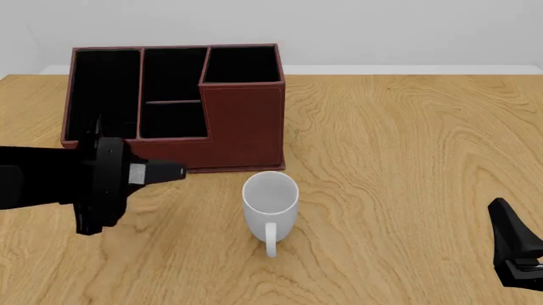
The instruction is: Pick up the book and place it in the front compartment of the caddy.
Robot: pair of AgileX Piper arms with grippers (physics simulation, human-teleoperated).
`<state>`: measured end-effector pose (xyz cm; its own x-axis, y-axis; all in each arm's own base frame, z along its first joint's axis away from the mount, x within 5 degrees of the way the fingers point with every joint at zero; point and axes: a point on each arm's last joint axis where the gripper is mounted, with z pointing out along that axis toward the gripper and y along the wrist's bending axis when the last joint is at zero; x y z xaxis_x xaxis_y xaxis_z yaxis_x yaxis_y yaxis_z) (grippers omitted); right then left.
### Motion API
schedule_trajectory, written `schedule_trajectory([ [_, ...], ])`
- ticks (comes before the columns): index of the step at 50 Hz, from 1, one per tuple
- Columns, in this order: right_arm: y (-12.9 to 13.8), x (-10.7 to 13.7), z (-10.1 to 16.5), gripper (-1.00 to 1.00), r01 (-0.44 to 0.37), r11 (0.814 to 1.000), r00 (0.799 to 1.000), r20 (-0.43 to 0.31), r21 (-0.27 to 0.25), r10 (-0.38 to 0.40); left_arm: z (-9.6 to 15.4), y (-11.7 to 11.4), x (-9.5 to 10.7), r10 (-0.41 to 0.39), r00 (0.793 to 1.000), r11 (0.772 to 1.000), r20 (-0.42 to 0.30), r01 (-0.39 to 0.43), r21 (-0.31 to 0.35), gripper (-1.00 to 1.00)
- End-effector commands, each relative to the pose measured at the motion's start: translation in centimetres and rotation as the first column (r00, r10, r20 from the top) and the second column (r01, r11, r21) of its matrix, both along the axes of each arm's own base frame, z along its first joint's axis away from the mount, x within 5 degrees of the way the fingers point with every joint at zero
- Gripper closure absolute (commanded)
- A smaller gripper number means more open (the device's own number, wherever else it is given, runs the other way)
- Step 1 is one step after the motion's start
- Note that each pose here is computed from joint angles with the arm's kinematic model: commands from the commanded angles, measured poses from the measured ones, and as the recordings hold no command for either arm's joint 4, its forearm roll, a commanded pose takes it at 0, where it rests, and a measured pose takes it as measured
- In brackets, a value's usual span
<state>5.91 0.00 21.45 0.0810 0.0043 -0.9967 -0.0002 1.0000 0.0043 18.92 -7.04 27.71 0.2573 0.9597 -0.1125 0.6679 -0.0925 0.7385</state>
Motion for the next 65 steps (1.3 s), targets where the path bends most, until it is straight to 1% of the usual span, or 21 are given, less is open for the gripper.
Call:
schedule_trajectory([
  [1,0.0,0.0,0.0,-1.0,0.0,1.0,1.0,0.0,0.0,0.0,2.5,0.2,1.8,-0.011,0.993,1.0,0.118,0.007,0.03,1.0],
  [3,0.0,0.0,0.0,-1.0,0.0,1.0,1.0,0.0,0.0,0.0,2.5,0.4,2.0,-0.012,0.992,0.999,0.122,0.007,0.042,1.0],
  [6,0.0,0.0,0.0,-1.0,0.0,1.0,1.0,0.0,0.0,0.0,3.6,0.4,3.1,0.007,0.987,0.999,0.161,-0.012,0.029,1.0],
  [9,0.0,0.0,0.0,-1.0,0.0,1.0,1.0,0.0,0.0,0.0,3.8,0.4,3.4,0.003,0.986,0.999,0.167,-0.01,0.037,1.0],
  [14,0.0,0.0,0.0,-1.0,0.0,1.0,1.0,0.0,0.0,0.0,4.6,0.8,4.7,0.032,0.979,0.999,0.2,-0.039,0.027,1.0],
  [16,0.0,0.0,0.0,-1.0,0.0,1.0,1.0,0.0,0.0,0.0,5.3,0.9,5.4,0.057,0.976,0.998,0.211,-0.06,0.008,1.0],
  [24,0.0,0.0,0.0,-1.0,0.0,1.0,1.0,0.0,0.0,0.0,5.9,1.0,6.6,0.061,0.969,0.998,0.24,-0.067,0.017,1.0],
  [27,0.0,0.0,0.0,-1.0,0.0,1.0,1.0,0.0,0.0,0.0,5.8,1.0,6.8,0.058,0.97,0.998,0.235,-0.065,0.023,1.0],
  [32,0.0,0.0,0.0,-1.0,0.0,1.0,1.0,0.0,0.0,0.0,6.9,0.7,7.9,0.061,0.964,0.998,0.257,-0.066,0.013,1.0],
  [35,0.0,0.0,0.0,-1.0,0.0,1.0,1.0,0.0,0.0,0.0,6.9,0.7,8.4,0.062,0.963,0.998,0.261,-0.068,0.014,1.0],
  [37,0.0,0.0,0.0,-1.0,0.0,1.0,1.0,0.0,0.0,0.0,6.9,0.5,9.1,0.062,0.961,0.998,0.271,-0.067,0.012,1.0],
  [42,0.0,0.0,0.0,-1.0,0.0,1.0,1.0,0.0,0.0,0.0,6.7,0.2,9.9,0.053,0.96,0.998,0.277,-0.06,0.017,1.0],
  [47,0.0,0.0,0.0,-1.0,0.0,1.0,1.0,0.0,0.0,0.0,7.2,0.1,10.7,0.052,0.956,0.998,0.29,-0.06,0.018,1.0],
  [56,0.0,0.0,0.0,-1.0,0.0,1.0,1.0,0.0,0.0,0.0,6.4,-0.2,12.5,0.046,0.954,0.998,0.298,-0.057,0.029,1.0],
  [60,0.0,0.0,0.0,-1.0,0.0,1.0,1.0,0.0,0.0,0.0,6.7,-0.4,13.5,0.053,0.95,0.998,0.308,-0.062,0.021,1.0],
  [65,0.0,0.0,0.0,-1.0,0.0,1.0,1.0,0.0,0.0,0.0,6.3,-0.5,14.1,0.049,0.951,0.998,0.306,-0.06,0.026,1.0],
])
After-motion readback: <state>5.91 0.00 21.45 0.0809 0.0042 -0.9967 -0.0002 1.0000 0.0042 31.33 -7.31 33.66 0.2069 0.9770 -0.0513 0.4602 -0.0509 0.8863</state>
